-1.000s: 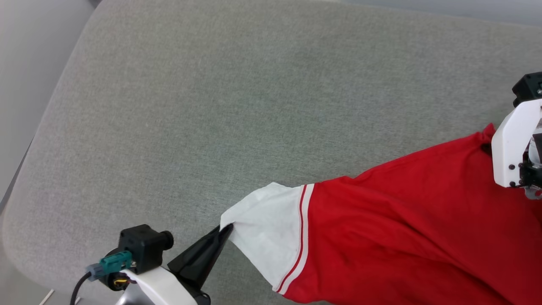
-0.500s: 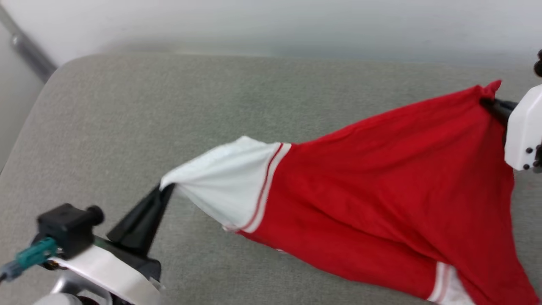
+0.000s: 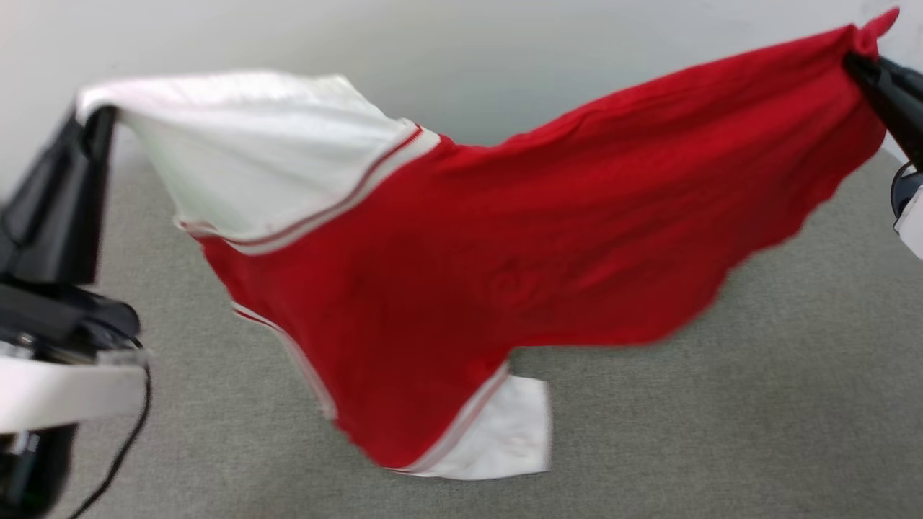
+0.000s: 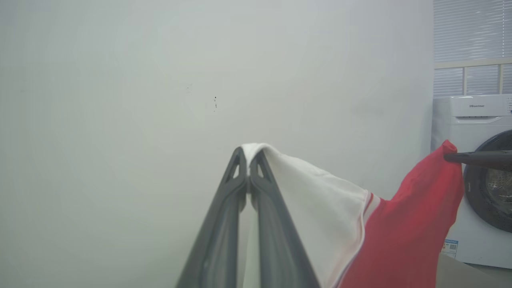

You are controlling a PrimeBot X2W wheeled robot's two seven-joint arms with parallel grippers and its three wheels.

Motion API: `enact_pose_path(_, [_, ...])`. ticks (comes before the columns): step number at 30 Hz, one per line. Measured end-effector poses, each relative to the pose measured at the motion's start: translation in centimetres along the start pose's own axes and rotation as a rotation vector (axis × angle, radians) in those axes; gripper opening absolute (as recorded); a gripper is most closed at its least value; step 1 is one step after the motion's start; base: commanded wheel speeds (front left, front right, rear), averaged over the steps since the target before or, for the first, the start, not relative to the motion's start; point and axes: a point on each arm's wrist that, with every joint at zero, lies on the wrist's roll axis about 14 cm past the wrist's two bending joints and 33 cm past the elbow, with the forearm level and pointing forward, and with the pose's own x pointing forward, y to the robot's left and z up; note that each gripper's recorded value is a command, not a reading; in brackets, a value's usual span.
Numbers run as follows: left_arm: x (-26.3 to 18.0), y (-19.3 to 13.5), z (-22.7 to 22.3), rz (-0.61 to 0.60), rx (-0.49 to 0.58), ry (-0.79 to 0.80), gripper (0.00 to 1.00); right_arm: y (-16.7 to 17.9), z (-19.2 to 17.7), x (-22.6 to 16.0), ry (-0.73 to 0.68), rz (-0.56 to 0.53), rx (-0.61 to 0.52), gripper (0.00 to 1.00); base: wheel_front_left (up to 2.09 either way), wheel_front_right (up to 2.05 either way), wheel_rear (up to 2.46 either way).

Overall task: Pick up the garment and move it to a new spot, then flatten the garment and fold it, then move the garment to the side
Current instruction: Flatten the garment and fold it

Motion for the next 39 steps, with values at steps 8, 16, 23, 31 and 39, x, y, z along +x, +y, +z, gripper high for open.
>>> enact_pose_path(8, [3.5, -0.2, 7.4, -0.024, 0.075, -0.229, 0.0, 0.5, 5.4, -2.6, -0.178, -0.013, -0.043, 0.0, 0.0, 0.0, 0.0])
enact_pose_path(16, [7.6, 1.1, 10.3, -0.04, 0.123, -0.344, 0.0, -0.4, 8.2, -1.7, -0.283, -0.036, -0.069, 0.0, 0.0, 0.0, 0.0])
enact_pose_path(23, [12.5, 4.5, 8.1, -0.019, 0.145, -0.327, 0.0, -1.8, 7.9, 2.7, -0.295, -0.052, -0.089, 0.0, 0.0, 0.0, 0.0])
enact_pose_path(31, [19.3, 9.2, 3.6, 0.026, 0.132, -0.304, 0.0, -4.8, 7.6, 10.2, -0.333, -0.109, -0.139, 0.0, 0.0, 0.0, 0.0])
enact_pose_path(39, [26.2, 13.0, -1.9, 0.1, 0.191, -0.284, 0.0, -7.5, 6.1, 18.7, -0.395, -0.179, -0.188, 0.0, 0.0, 0.0, 0.0])
